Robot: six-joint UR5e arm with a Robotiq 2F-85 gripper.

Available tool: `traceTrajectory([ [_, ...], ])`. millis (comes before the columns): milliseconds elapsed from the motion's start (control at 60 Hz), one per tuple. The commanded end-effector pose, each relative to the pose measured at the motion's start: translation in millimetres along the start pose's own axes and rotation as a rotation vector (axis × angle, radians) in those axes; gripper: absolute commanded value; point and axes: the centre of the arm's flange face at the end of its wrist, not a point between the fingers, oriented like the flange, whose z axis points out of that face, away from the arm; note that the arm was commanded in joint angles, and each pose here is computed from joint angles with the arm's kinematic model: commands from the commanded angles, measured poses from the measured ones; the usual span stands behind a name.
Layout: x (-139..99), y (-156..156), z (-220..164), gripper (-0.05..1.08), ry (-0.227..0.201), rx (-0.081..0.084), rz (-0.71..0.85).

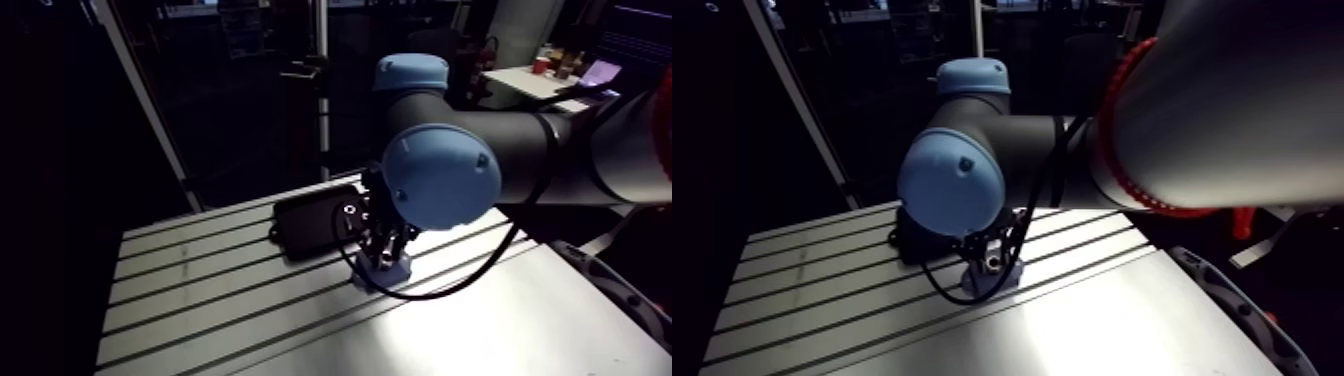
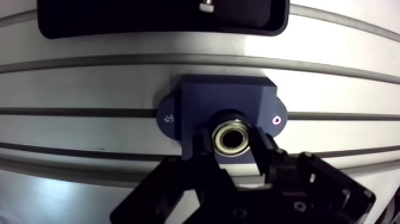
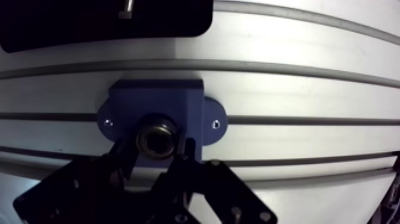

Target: Pick up the bearing and press it into the housing until flush.

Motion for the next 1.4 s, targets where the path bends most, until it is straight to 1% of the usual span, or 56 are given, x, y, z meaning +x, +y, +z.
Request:
traceTrajectory([
  [17, 0.9, -0.5, 1.1, 0.73, -0.001, 0.000, -0.001],
  [217, 0.8, -0.7, 3.6, 0.73, -0.006, 0.002, 0.000],
  [1200, 2.7, -0.6, 4.9, 0.73, -0.008, 0.003, 0.000],
  [1317, 4.3, -0.6, 3.1, 0.73, 0.004, -0.002, -0.004],
  [1400, 4.8, -0.4, 2.5, 0.73, 0.006, -0.003, -0.004],
])
